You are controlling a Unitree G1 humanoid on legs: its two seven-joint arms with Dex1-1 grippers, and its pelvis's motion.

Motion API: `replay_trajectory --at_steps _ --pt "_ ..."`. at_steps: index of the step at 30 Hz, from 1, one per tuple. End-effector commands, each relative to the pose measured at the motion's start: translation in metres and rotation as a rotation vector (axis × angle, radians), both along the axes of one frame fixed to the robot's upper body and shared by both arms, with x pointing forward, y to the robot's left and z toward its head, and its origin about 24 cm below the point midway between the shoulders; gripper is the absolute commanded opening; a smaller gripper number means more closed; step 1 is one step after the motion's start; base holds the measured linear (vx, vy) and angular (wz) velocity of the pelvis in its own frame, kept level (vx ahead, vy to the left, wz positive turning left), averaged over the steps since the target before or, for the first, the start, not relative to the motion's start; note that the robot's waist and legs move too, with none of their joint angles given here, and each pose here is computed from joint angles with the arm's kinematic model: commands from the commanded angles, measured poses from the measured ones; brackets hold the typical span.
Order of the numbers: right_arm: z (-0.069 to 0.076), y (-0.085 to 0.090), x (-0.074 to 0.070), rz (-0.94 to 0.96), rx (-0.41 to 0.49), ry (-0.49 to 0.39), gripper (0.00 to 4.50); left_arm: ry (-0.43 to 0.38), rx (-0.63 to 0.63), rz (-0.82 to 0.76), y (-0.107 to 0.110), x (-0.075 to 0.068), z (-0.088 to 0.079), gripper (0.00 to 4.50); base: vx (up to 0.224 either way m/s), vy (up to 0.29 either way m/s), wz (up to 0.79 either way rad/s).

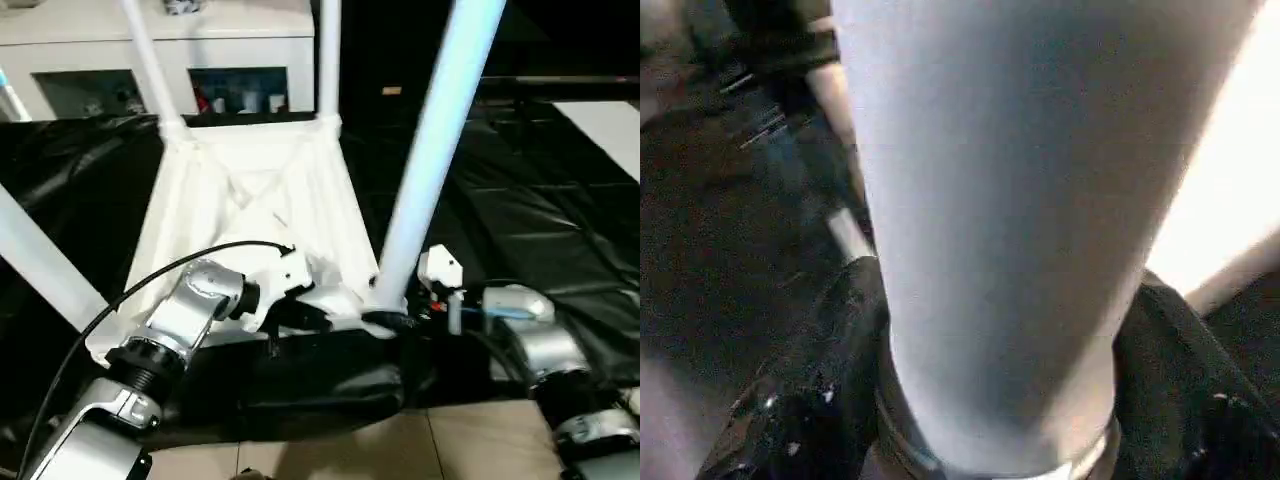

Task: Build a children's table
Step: Rotate leg to tighten

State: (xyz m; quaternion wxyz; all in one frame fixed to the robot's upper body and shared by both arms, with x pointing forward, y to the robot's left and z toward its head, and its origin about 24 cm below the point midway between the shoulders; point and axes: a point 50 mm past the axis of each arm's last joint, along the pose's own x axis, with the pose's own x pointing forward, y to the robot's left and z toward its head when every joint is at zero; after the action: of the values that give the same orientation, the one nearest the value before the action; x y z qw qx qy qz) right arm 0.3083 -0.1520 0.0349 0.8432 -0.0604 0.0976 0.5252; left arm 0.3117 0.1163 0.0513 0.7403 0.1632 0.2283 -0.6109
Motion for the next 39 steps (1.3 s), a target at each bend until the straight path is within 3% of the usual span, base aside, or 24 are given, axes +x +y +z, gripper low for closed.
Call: replay_trajectory --at_steps 1,2,4,5,11,16,19,21,22,23,31,37,39 --pt "0.005 -0.005 0.015 -0.287 0.073 -0.027 2.67 0.021 -0.018 0.014 -0.007 0.001 -0.003 0.00 0.000 0.000 0.00" --pt "-0.002 0.001 0.020 -0.450 0.084 -0.022 2.67 0.008 -0.016 0.059 -0.012 0.005 -0.005 0.00 0.000 0.000 0.00" --pt "-0.005 0.004 0.021 -0.514 0.082 -0.017 2.67 0.001 -0.014 0.077 -0.014 0.007 -0.006 0.00 0.000 0.000 0.00" --pt "-0.014 0.013 0.024 -0.669 0.076 0.014 2.67 -0.018 -0.010 0.144 -0.022 0.014 -0.008 0.00 0.000 0.000 0.00" --pt "-0.020 0.038 0.032 -0.938 0.047 0.042 2.67 -0.090 0.041 0.300 -0.041 0.028 -0.011 0.00 0.000 0.000 0.00" --pt "-0.015 0.062 0.032 -0.957 0.081 0.030 2.67 -0.110 0.053 0.324 -0.047 0.032 -0.011 0.00 0.000 0.000 0.00" --pt "-0.013 0.074 0.030 -0.891 0.158 0.072 2.67 -0.115 0.062 0.315 -0.044 0.032 -0.012 0.00 0.000 0.000 0.00" --pt "-0.008 0.074 0.031 -0.868 0.185 0.042 2.67 -0.117 0.065 0.313 -0.040 0.032 -0.013 0.00 0.000 0.000 0.00" --pt "-0.007 0.074 0.031 -0.864 0.189 0.030 3.23 -0.116 0.065 0.310 -0.039 0.032 -0.013 0.00 0.000 0.000 0.00" --pt "-0.005 0.074 0.030 -0.855 0.197 0.016 3.37 -0.116 0.066 0.308 -0.038 0.032 -0.013 0.00 0.000 0.000 0.00" --pt "0.004 0.054 0.028 -0.756 0.174 -0.035 3.74 -0.125 0.057 0.280 -0.026 0.029 -0.012 0.00 0.000 0.000 0.00" --pt "0.007 0.036 0.021 -0.585 0.094 -0.092 3.74 -0.119 0.046 0.260 -0.018 0.026 -0.012 0.00 0.000 0.000 0.00" --pt "0.011 0.012 0.015 -0.390 -0.022 -0.132 3.74 -0.096 -0.016 0.131 -0.011 0.015 -0.007 0.00 0.000 0.000 0.00"
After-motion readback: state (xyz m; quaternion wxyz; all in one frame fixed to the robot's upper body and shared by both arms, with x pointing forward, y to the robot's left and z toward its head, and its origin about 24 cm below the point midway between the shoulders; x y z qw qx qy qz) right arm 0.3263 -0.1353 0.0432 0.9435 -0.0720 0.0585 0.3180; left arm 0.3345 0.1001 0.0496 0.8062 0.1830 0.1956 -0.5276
